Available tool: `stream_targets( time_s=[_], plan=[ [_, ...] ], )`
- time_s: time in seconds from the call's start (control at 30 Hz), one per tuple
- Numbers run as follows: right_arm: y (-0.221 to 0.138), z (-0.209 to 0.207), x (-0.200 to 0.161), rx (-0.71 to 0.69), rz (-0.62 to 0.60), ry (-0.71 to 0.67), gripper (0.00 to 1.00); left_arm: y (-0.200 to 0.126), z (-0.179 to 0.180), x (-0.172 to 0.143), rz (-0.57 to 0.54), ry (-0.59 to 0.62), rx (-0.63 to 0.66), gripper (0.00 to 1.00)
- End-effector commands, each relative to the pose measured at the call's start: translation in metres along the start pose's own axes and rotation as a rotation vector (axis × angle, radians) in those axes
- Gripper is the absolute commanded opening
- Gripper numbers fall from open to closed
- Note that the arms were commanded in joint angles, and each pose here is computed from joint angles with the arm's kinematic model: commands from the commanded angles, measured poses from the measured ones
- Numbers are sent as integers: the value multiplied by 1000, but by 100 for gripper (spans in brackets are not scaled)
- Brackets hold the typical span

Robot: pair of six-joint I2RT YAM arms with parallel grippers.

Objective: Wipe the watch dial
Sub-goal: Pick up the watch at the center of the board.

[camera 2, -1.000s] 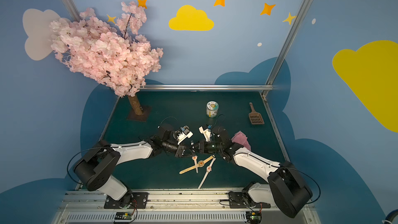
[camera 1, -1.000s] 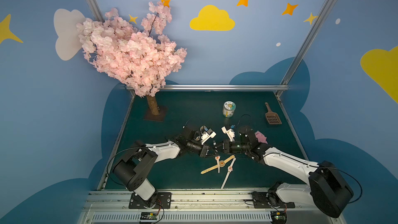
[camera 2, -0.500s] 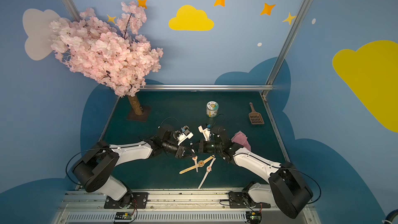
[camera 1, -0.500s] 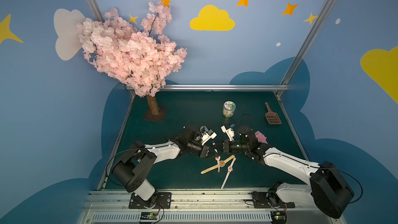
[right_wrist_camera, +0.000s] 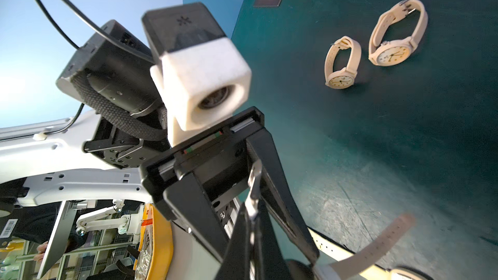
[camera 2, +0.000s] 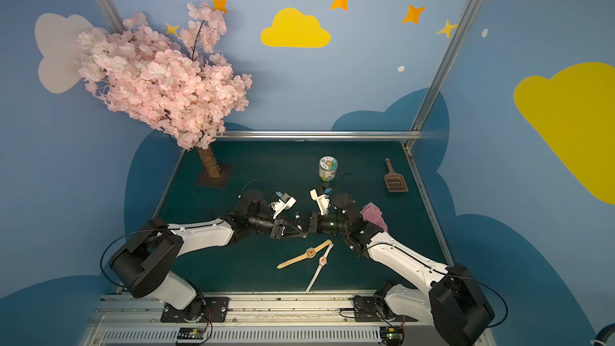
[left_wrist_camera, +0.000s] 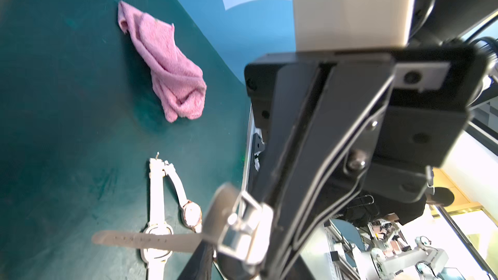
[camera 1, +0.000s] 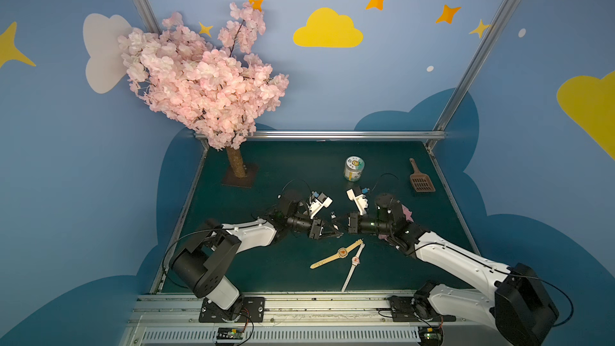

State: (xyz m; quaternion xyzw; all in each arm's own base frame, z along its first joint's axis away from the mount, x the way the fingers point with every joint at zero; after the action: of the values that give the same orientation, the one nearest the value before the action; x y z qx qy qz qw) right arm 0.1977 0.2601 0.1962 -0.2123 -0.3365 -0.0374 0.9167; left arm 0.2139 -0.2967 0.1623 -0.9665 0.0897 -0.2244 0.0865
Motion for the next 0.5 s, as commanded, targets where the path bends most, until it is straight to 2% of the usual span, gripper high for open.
stream_targets(
  time_s=[0.0,0.47],
  plan=[
    [-3,1,-1,-5,-10,-8,0,2,-4,9,-38,21,-15,40],
    [-5,-2,0,-35,-32,4,0,8,-13,1,-36,69,5,21]
  ],
)
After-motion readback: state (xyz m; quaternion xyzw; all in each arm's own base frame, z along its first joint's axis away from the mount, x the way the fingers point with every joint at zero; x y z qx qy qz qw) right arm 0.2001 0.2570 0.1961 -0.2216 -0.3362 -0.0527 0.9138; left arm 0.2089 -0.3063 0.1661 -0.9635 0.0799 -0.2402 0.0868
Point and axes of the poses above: each gripper's point midway between its finger pads, its own y axis out along the fingers, its own z axis along the line the jaws close on, x = y × z, the point moved 4 cm from there along -y, back along the fingers, and after that the axes turned 12 degrees about -y, right-handed, at the moved point
